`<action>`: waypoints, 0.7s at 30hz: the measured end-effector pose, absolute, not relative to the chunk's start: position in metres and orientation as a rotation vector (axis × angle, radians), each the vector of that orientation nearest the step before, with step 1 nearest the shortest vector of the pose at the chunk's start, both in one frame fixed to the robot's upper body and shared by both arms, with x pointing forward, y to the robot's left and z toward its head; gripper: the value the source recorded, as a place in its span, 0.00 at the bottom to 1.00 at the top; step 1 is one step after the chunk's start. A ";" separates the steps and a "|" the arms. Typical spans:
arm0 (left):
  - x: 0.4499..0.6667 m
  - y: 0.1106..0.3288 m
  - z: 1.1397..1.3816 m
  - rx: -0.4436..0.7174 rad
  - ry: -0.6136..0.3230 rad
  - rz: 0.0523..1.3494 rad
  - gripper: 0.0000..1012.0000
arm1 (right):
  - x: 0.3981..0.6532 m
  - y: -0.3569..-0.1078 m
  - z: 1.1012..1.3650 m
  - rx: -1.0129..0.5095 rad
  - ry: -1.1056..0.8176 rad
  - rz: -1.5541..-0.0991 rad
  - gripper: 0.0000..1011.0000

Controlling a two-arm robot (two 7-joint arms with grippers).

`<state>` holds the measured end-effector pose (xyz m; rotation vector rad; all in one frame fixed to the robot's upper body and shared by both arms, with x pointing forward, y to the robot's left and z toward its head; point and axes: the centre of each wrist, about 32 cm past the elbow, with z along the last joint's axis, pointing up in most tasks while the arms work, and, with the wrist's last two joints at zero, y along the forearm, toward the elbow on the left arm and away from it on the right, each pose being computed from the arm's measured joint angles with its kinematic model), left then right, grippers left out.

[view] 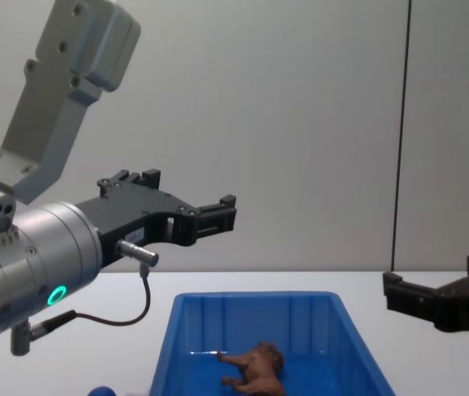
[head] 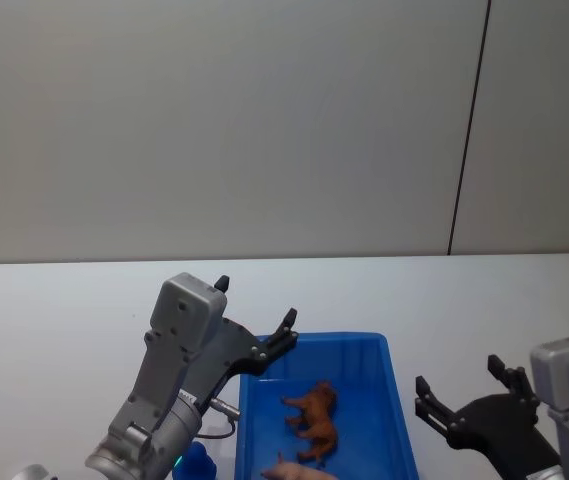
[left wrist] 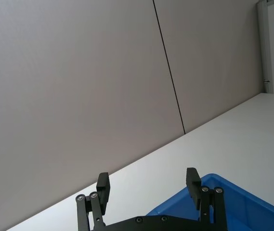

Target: Pick up the two dolls from the table and place them into the box.

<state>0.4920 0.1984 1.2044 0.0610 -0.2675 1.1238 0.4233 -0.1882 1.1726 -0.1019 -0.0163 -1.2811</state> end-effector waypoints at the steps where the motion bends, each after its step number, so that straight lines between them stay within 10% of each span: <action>1: 0.492 0.198 1.204 0.061 -0.267 1.124 0.99 | 0.423 -0.189 1.173 -0.102 -0.016 -1.284 0.99; 21: 0.478 0.217 1.206 0.163 -0.154 1.172 0.99 | 0.415 -0.196 1.171 -0.100 -0.010 -1.321 0.99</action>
